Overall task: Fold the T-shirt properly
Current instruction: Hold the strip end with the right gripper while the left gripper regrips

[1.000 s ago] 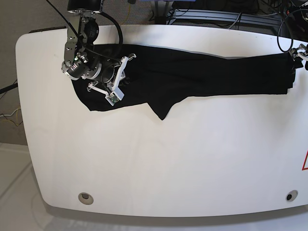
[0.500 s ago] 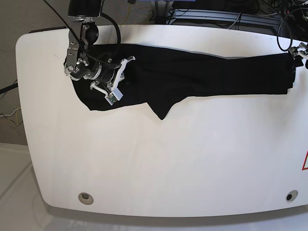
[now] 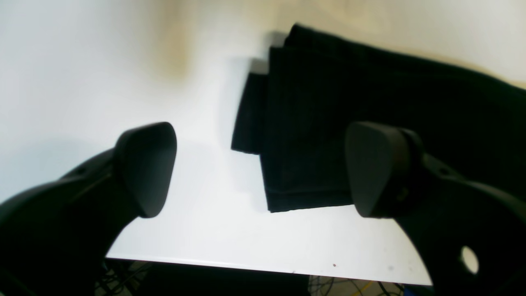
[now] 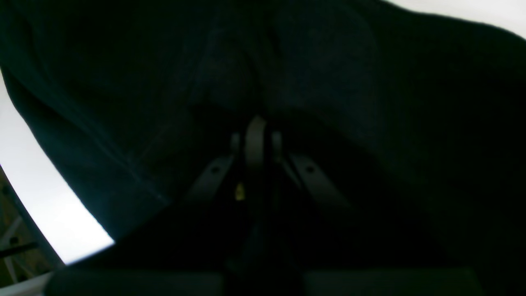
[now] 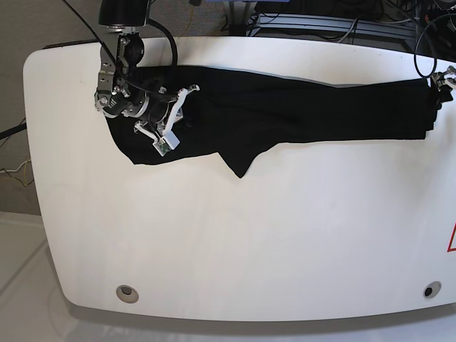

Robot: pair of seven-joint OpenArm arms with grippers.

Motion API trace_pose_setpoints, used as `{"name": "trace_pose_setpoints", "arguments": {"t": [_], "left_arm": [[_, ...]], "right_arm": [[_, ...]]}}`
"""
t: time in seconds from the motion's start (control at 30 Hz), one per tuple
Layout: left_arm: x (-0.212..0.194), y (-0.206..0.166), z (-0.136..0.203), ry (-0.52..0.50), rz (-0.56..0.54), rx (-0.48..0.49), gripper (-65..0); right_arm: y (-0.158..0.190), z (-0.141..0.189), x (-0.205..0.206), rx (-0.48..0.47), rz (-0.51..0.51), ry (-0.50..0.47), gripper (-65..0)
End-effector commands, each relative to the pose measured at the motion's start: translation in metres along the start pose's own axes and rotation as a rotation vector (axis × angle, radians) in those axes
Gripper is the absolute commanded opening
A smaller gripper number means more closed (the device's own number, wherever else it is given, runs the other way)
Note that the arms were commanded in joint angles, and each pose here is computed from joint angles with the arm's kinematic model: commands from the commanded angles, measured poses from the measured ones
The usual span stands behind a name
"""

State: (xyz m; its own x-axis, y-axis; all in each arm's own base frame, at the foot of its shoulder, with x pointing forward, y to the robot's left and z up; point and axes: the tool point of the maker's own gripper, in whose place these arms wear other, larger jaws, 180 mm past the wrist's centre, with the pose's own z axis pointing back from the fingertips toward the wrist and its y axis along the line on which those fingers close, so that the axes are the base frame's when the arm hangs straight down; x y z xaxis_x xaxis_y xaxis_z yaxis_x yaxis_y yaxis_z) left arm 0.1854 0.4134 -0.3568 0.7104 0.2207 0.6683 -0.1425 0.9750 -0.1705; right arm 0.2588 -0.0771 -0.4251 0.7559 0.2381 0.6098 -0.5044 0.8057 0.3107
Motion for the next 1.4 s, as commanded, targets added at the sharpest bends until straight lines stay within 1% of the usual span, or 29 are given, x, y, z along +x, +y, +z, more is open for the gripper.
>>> {"name": "trace_pose_setpoints", "arguments": {"t": [0.0,0.07,0.2,0.3,0.4,0.47,0.6,0.77,0.93,1.13,1.37], "left_arm": [[0.02,0.004,0.005,-0.051,-0.035,0.013,-2.2],[0.019,0.003,0.002,-0.041,-0.055,0.021,-2.2],[0.029,-0.005,-0.01,-0.055,-0.095,0.013,-2.1],[0.021,-0.005,-0.019,-0.032,-0.105,0.016,-2.1],[0.011,0.0,-0.025,-0.009,-0.085,0.026,-2.1],[0.01,0.0,-0.032,-0.007,-0.078,0.023,-2.1],[0.002,0.002,-0.046,0.029,-0.058,0.025,-2.1],[-0.012,0.011,-0.053,0.078,-0.041,0.052,-2.1],[-0.018,0.016,-0.057,0.095,-0.037,0.07,-2.1],[-0.031,0.012,-0.067,0.101,-0.004,0.06,-2.1],[-0.051,-0.01,-0.078,0.119,0.034,0.018,-2.1]], "right_arm": [[-0.005,0.001,-0.005,-0.026,0.012,0.036,-65.0],[-0.005,0.002,-0.005,-0.026,0.013,0.035,-65.0],[-0.004,0.001,-0.006,-0.024,0.011,0.034,-65.0],[-0.004,0.001,-0.006,-0.024,0.011,0.034,-65.0],[-0.004,0.001,-0.006,-0.024,0.011,0.034,-65.0],[-0.004,0.001,-0.005,-0.023,0.013,0.034,-65.0],[-0.004,0.002,-0.005,-0.023,0.011,0.032,-65.0],[-0.004,0.002,-0.005,-0.023,0.011,0.032,-65.0],[-0.004,0.002,-0.006,-0.024,0.01,0.033,-65.0],[-0.003,0.001,-0.006,-0.022,0.012,0.034,-65.0],[-0.003,0.001,-0.005,-0.021,0.012,0.032,-65.0]]}}
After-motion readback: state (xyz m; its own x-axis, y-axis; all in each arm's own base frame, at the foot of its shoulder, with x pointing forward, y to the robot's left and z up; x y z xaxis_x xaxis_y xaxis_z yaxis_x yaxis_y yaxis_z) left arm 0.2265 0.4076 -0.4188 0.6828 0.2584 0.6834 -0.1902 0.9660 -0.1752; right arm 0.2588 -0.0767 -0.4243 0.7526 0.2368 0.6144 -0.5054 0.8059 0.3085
